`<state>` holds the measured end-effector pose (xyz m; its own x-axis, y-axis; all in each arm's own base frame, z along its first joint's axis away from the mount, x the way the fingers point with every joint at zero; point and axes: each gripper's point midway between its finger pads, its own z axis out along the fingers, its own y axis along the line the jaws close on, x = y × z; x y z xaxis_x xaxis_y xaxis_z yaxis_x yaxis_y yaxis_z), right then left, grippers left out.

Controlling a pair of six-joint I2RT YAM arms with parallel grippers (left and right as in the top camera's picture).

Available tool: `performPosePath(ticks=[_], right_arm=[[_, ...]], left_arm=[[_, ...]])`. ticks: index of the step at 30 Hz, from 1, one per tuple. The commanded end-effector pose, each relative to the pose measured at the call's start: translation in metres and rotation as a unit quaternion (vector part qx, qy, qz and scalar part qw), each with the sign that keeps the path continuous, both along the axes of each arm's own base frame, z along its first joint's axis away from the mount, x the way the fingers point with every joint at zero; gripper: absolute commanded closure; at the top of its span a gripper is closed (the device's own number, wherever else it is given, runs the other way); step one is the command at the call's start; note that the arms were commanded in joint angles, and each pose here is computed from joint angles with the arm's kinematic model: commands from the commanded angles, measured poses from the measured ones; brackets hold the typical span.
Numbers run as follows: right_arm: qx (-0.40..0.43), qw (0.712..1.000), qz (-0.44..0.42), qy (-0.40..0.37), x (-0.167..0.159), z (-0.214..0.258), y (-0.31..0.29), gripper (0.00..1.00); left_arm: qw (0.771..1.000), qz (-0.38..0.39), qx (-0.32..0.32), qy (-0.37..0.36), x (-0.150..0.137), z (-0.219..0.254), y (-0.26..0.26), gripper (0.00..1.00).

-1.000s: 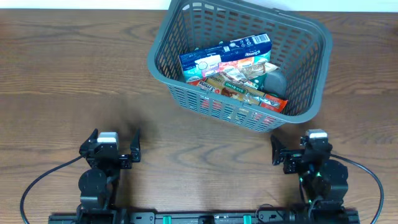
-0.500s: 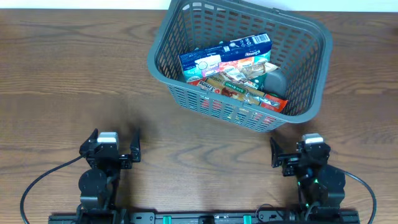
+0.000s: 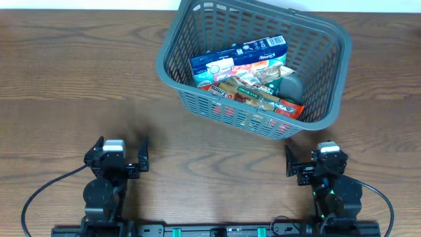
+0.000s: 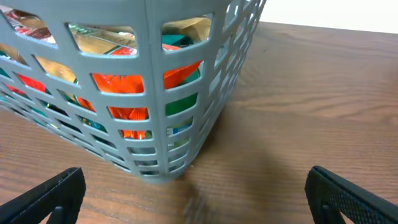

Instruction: Pack container

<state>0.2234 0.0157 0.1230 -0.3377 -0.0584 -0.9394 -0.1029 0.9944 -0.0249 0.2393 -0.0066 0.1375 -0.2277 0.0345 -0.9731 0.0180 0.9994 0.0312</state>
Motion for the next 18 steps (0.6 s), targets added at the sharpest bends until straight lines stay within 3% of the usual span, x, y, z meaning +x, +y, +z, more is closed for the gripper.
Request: performPosePath(ticks=[1, 18], right_arm=[[-0.008, 1.000, 0.002, -0.004, 0.0001, -0.0002, 0.0005, 0.01], [-0.010, 1.000, -0.003, -0.004, 0.0003, -0.0001, -0.0012, 0.01]], left_arm=[[1.000, -0.002, 0.007, 0.018, -0.0005, -0.0152, 0.0000, 0.01], [1.000, -0.002, 0.007, 0.018, -0.0005, -0.0152, -0.0001, 0.02]])
